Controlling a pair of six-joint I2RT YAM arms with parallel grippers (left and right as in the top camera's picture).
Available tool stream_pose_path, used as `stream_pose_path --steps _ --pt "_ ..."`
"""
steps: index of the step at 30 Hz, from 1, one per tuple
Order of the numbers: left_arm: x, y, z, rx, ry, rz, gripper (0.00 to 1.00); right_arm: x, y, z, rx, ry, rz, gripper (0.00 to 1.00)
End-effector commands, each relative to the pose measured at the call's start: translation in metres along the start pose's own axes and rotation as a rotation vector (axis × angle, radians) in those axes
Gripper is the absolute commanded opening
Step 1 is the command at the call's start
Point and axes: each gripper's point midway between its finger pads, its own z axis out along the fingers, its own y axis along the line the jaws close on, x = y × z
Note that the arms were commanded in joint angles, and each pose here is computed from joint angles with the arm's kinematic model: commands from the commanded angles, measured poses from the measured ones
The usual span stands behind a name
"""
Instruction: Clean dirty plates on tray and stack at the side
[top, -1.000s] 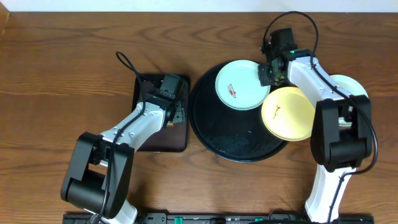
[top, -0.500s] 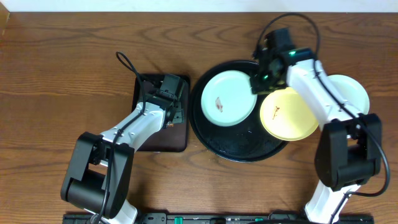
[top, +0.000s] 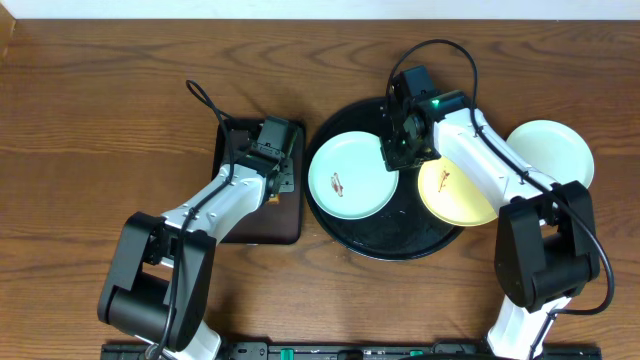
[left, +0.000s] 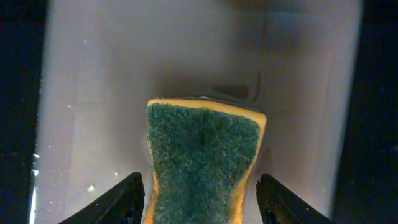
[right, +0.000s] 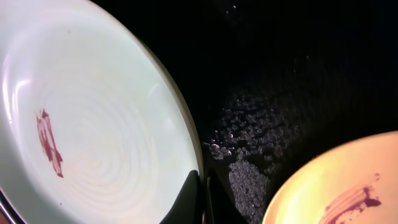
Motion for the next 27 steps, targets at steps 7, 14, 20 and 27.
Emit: stream_pose_path --steps 7,14,20,27 --pt "0.013 0.012 0.012 0.033 0.073 0.018 0.46 0.002 -0.006 0.002 0.043 0.006 0.009 0.01" --pt "0.018 0.009 0.013 0.146 0.125 0.003 0.46 0.004 -0.013 0.002 0.083 0.012 0.01 0.01" --pt "0.025 0.006 0.011 0.165 0.156 0.005 0.36 0.004 -0.013 0.002 0.083 0.01 0.01 0.01" --pt "0.001 0.006 -0.023 0.191 0.059 -0.008 0.07 0.006 -0.013 0.002 0.083 0.02 0.001 0.01"
